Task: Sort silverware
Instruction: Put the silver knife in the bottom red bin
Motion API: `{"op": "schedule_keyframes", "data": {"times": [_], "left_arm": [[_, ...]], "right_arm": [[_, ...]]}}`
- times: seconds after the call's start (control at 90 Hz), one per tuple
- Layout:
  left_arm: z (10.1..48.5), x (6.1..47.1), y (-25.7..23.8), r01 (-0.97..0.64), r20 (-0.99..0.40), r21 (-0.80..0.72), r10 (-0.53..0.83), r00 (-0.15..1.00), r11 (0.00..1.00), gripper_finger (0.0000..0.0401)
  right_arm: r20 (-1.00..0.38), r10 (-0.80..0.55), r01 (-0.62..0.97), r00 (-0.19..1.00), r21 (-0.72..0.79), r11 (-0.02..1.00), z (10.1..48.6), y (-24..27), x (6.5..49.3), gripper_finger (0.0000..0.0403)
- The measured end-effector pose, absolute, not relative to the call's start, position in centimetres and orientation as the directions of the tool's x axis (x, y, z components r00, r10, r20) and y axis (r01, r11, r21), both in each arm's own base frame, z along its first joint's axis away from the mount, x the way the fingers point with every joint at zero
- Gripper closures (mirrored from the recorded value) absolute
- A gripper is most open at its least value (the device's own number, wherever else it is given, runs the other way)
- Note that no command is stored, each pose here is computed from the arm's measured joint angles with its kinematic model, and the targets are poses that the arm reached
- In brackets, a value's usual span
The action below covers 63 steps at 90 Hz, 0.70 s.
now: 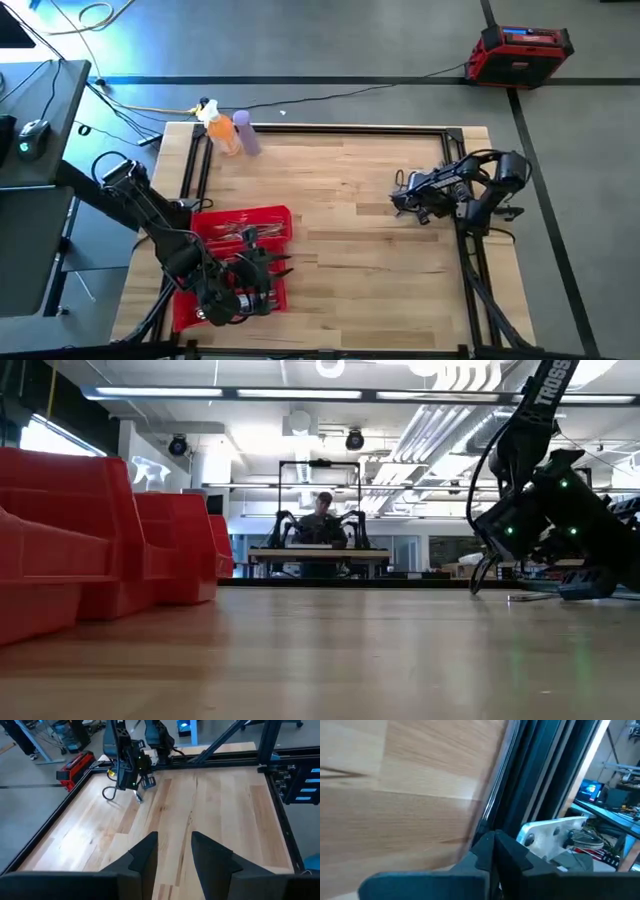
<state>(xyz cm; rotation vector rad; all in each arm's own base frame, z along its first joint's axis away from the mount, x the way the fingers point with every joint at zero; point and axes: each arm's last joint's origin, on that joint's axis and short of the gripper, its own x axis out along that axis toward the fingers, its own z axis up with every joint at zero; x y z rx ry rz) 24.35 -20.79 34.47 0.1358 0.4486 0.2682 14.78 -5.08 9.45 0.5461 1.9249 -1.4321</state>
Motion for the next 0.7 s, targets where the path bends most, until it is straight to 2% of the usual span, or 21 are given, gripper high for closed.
{"op": "schedule_keyframes", "data": {"times": [0.111,0.333,0.556,0.7], "left_arm": [[34.5,24.3,-20.8,-0.226,-0.409,0.187,0.285,0.867,0.956,0.0300],[34.5,24.4,-20.8,-0.229,-0.407,0.188,0.288,0.867,0.955,0.0300],[34.5,24.4,-20.8,-0.230,-0.407,0.187,0.288,0.867,0.955,0.0300],[34.5,24.4,-20.8,-0.231,-0.407,0.186,0.288,0.867,0.955,0.0300]], "right_arm": [[-0.743,-0.059,0.691,-0.667,-0.646,0.323,9.6,-4.9,15.5,0.0403],[-0.820,-0.077,0.722,-0.568,-0.541,0.432,11.2,-3.8,19.2,0.0403],[-0.919,-0.172,0.663,-0.354,-0.377,0.647,12.7,-1.4,23.6,0.0403],[-0.929,-0.221,0.681,-0.298,-0.369,0.633,13.2,-1.4,24.6,0.0403]]}}
